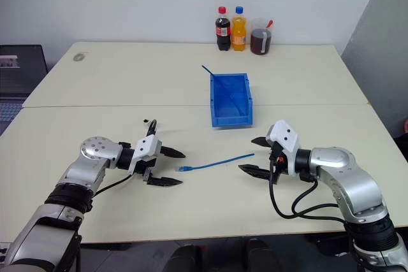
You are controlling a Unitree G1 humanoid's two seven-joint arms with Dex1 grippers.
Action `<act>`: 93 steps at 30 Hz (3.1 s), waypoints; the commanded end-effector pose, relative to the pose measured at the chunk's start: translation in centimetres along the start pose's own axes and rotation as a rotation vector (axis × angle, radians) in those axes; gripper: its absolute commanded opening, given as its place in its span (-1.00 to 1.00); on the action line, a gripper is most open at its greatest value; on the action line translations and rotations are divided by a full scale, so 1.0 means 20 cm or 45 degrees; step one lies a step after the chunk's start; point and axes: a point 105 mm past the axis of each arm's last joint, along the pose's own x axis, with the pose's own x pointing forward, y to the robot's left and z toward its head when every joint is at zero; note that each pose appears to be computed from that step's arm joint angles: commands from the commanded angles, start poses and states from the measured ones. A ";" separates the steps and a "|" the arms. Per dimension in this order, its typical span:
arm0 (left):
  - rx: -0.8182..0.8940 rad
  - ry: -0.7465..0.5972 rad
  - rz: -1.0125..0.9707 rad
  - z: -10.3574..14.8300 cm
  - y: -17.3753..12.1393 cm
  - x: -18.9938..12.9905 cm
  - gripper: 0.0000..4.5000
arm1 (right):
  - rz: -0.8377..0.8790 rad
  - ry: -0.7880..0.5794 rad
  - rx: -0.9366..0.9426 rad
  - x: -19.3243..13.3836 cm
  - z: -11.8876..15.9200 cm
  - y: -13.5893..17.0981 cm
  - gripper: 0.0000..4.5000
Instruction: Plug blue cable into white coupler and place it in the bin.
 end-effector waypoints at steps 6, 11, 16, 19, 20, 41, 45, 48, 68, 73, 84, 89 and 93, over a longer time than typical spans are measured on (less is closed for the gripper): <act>-0.013 0.056 -0.049 -0.08 -0.03 -0.01 -0.02 | -0.053 -0.021 -0.030 -0.03 0.03 0.01 1.00; -0.019 0.066 -0.090 -0.10 -0.05 0.00 -0.48 | -0.062 -0.026 -0.027 -0.02 0.04 0.00 1.00; -0.024 0.060 -0.067 -0.10 -0.06 -0.01 -0.90 | -0.051 -0.024 -0.028 -0.01 0.04 0.02 1.00; -0.093 -0.002 0.062 -0.06 0.01 -0.02 -0.90 | -0.022 -0.029 -0.020 0.00 0.04 0.04 1.00; -0.161 -0.069 0.124 -0.02 0.05 -0.02 -0.90 | -0.008 -0.040 0.008 0.01 0.04 0.06 1.00; -1.101 -0.886 -0.112 0.68 -0.31 -0.01 -0.90 | 0.654 -0.401 0.843 0.07 0.35 0.22 1.00; -1.113 -0.903 -0.130 0.69 -0.31 -0.01 -0.90 | 0.666 -0.372 0.840 0.10 0.34 0.24 1.00; -1.132 -0.912 -0.165 0.70 -0.33 0.00 -0.90 | 0.664 -0.373 0.849 0.12 0.34 0.25 1.00; -1.131 -0.886 -0.169 0.67 -0.35 0.01 -0.90 | 0.702 -0.379 0.896 0.11 0.34 0.26 -0.79; -1.087 -0.896 -0.073 0.67 -0.32 0.02 -0.90 | 0.681 -0.369 0.890 0.12 0.34 0.25 -0.95; -1.071 -1.081 0.070 0.74 -0.25 -0.12 0.23 | 0.499 -0.417 0.922 0.13 0.32 0.07 -0.95; -0.987 -1.121 0.356 0.75 -0.19 -0.28 0.68 | 0.385 -0.434 0.922 0.14 0.28 -0.03 -0.95; -0.791 -0.813 0.890 0.59 -0.10 -0.36 0.97 | 0.286 -0.461 0.908 0.15 0.26 -0.11 -0.95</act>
